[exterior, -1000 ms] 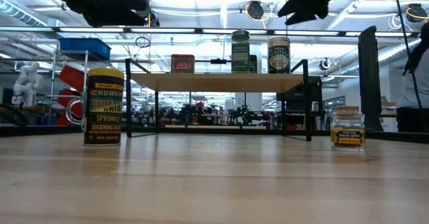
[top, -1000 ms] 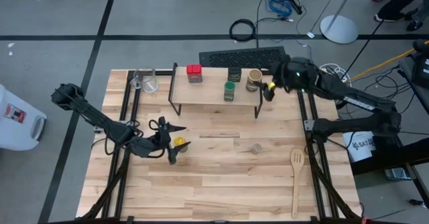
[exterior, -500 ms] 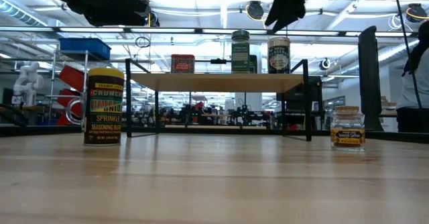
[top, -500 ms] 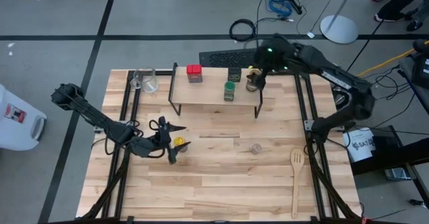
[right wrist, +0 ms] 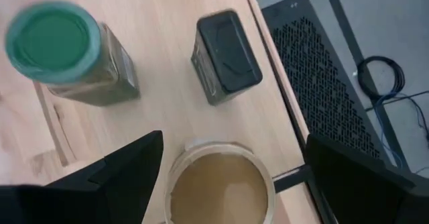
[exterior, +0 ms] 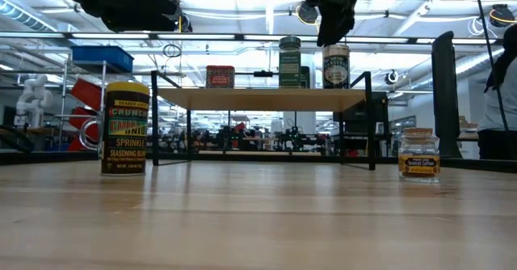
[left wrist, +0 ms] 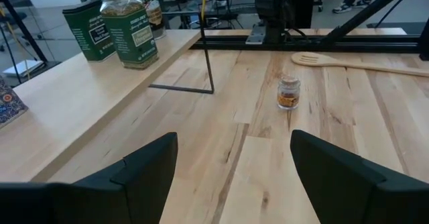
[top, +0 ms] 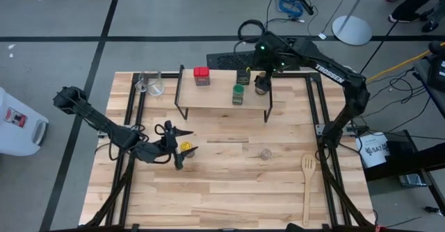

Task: Shelf spices
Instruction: Remove the gold seasoning bottle from the shelf

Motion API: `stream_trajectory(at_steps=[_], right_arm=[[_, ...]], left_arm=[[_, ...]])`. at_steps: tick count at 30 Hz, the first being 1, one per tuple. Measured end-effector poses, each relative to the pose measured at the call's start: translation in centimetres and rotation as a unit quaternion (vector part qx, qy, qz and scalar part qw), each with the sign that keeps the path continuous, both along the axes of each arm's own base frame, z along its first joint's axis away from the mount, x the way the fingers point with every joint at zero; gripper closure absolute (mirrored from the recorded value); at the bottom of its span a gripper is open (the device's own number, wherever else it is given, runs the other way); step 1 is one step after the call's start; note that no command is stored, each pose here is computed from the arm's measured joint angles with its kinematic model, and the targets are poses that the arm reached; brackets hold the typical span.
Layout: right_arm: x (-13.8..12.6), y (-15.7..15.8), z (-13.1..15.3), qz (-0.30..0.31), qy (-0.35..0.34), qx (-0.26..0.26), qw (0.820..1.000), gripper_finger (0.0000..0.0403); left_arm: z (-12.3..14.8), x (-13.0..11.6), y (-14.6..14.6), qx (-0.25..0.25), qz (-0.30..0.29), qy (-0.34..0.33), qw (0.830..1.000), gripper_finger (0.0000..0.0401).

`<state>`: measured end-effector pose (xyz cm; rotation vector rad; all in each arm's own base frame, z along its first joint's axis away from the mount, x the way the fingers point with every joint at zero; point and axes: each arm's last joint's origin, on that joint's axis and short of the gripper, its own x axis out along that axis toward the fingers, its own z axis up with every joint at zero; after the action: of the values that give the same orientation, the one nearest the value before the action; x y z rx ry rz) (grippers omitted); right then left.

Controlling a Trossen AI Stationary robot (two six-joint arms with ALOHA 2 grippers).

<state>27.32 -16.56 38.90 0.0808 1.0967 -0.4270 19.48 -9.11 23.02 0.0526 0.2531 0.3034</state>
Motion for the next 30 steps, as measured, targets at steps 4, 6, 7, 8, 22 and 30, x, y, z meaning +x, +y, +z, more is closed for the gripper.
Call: stream_trajectory(at_steps=[4, 6, 7, 8, 22, 30], right_arm=[[-0.1, -0.5, -0.7, -0.006, 0.022, 0.013, 1.000, 0.0048], [-0.2, -0.7, -0.8, -0.010, 0.029, 0.018, 0.999, 0.0048], [-0.2, -0.7, -0.8, -0.012, 0.029, 0.019, 0.999, 0.0048], [-0.3, -0.7, -0.8, -0.013, 0.029, 0.021, 0.999, 0.0048], [-0.7, -0.5, -1.0, -0.022, 0.046, 0.038, 0.998, 0.0048], [0.0, -0.8, -2.1, -0.021, 0.067, 0.053, 0.996, 0.0051]], left_arm=[[0.0, 0.0, 0.0, 0.000, 0.000, 0.000, 1.000, 0.0102], [0.0, 0.0, 0.0, 0.000, 0.000, 0.000, 1.000, 0.0102], [0.0, 0.0, 0.0, 0.000, 0.000, 0.000, 1.000, 0.0102], [0.0, 0.0, 0.0, 0.000, 0.000, 0.000, 1.000, 0.0102], [0.0, 0.0, 0.0, 0.002, -0.001, 0.001, 1.000, 0.0102], [0.0, 0.0, 0.0, 0.001, -0.001, 0.000, 1.000, 0.0102]])
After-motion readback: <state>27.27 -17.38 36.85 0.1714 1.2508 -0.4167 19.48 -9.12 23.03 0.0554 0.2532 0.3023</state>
